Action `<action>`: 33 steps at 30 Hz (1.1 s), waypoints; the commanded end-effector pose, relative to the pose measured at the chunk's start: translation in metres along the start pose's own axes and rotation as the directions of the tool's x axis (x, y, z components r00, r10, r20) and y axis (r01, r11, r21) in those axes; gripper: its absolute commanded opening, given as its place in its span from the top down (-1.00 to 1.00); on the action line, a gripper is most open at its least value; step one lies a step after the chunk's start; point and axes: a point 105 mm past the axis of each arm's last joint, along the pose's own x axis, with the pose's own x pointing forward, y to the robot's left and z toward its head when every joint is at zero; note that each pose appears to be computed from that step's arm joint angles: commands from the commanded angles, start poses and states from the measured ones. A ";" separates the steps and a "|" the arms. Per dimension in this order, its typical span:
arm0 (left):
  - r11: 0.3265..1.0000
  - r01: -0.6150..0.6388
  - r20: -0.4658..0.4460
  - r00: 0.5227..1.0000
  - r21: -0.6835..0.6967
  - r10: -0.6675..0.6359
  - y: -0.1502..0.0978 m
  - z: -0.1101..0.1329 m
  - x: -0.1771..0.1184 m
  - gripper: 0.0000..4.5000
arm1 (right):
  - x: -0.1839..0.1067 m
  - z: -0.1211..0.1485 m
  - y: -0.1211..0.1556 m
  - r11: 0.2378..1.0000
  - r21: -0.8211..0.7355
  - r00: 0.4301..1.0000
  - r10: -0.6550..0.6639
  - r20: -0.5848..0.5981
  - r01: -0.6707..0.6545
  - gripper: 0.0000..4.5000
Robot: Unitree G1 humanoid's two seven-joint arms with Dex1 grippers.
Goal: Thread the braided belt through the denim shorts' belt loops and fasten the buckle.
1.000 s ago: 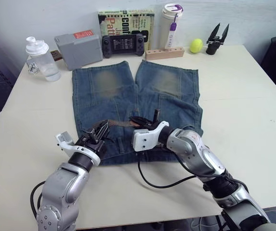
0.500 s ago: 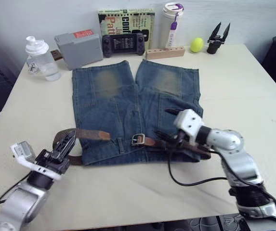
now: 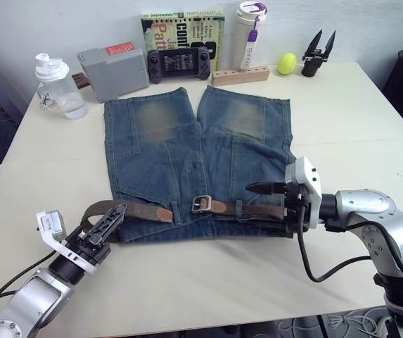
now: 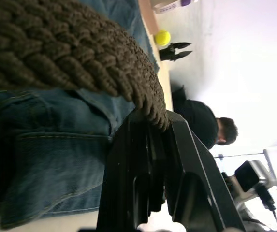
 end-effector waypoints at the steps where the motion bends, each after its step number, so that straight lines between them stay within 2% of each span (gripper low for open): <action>1: 0.998 -0.035 -0.011 0.999 0.052 0.036 0.007 -0.003 -0.001 1.00 | -0.002 0.020 0.006 0.998 -0.056 0.999 0.012 0.040 -0.010 -0.98; 6: 0.997 -0.039 -0.019 0.999 0.065 0.040 0.010 -0.012 0.004 1.00 | -0.001 0.026 0.006 0.998 -0.055 0.998 0.004 0.064 -0.001 -0.98; 13: 0.992 -0.009 -0.051 0.999 0.126 0.016 0.005 -0.028 0.029 1.00 | 0.001 0.026 0.006 0.998 -0.055 0.998 -0.007 0.064 0.011 -0.98; 17: 0.979 0.003 -0.121 0.992 0.204 0.022 0.009 -0.036 0.033 1.00 | 0.002 0.022 0.006 0.998 -0.056 0.999 -0.013 0.044 0.016 -0.98; 20: 0.943 0.047 -0.227 0.973 0.331 0.032 0.012 -0.043 0.033 1.00 | 0.002 0.020 0.007 0.998 -0.056 0.999 -0.008 0.032 0.010 -0.98; 21: 0.913 0.063 -0.281 0.958 0.404 0.059 0.018 -0.044 0.035 1.00 | 0.003 0.017 0.007 0.998 -0.060 1.000 -0.008 0.018 0.009 -0.98; 24: 0.841 0.107 -0.359 0.927 0.531 0.109 0.030 -0.041 0.040 1.00 | 0.006 0.011 0.007 0.997 -0.078 1.000 -0.009 -0.015 0.008 -0.98; 29: 0.744 0.247 -0.457 0.885 0.621 0.088 0.032 -0.041 0.060 1.00 | 0.017 -0.002 0.011 0.983 -0.181 0.997 -0.010 -0.081 -0.005 -0.98; 33: 0.717 0.312 -0.497 0.866 0.624 0.055 0.030 -0.047 0.070 1.00 | 0.028 -0.001 0.009 0.947 -0.319 0.997 -0.061 -0.053 0.041 -0.98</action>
